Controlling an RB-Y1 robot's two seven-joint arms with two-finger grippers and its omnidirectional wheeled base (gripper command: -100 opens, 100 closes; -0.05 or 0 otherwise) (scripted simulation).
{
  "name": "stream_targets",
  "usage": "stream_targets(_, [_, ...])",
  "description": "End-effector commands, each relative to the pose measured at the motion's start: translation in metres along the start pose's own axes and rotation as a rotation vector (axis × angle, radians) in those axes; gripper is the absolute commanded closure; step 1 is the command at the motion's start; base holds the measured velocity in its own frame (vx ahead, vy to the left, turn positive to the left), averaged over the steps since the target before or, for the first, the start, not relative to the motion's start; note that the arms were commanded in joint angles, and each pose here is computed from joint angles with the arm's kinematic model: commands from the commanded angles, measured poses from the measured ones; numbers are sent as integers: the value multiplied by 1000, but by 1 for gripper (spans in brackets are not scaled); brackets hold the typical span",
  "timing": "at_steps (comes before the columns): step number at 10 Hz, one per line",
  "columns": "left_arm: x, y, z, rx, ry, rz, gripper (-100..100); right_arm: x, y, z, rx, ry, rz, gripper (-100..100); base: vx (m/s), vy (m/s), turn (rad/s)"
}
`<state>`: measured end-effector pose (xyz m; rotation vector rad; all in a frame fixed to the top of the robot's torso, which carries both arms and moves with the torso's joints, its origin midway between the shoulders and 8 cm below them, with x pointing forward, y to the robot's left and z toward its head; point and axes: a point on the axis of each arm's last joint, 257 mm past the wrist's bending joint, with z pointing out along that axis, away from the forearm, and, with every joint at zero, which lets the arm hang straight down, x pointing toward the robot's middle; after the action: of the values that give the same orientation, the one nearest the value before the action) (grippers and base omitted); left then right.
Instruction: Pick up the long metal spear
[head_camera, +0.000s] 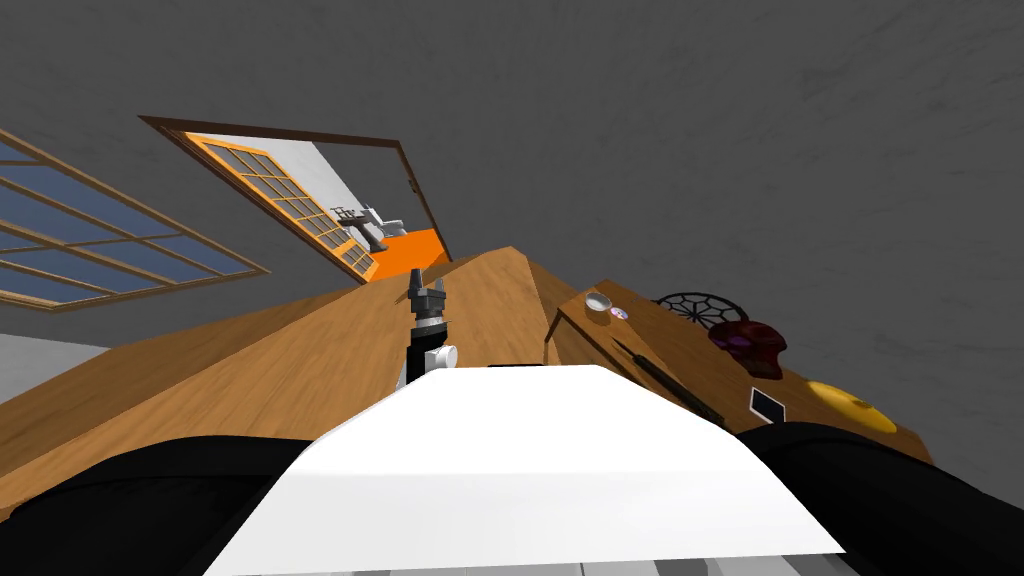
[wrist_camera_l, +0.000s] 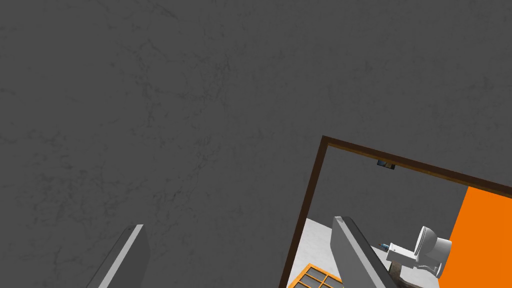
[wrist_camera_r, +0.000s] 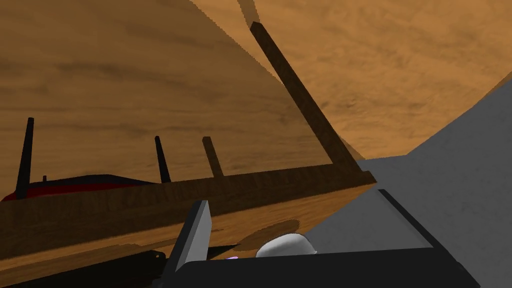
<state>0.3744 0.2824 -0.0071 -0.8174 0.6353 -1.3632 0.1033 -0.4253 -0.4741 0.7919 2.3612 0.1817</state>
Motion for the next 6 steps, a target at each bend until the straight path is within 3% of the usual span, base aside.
stream_targets(1, [0,0,0,0,0,0,0,17,-28,-5,67,48,-73,-100,48,-12,134])
stream_targets(2, [0,0,0,0,0,0,0,28,-50,-12,114,88,-136,-100,70,-29,206])
stream_targets(3, [0,0,0,0,0,0,0,28,-51,-12,115,88,-136,-100,59,-37,74])
stream_targets(6, [0,0,0,0,0,0,0,55,-113,-37,235,205,-332,-100,63,-70,203])
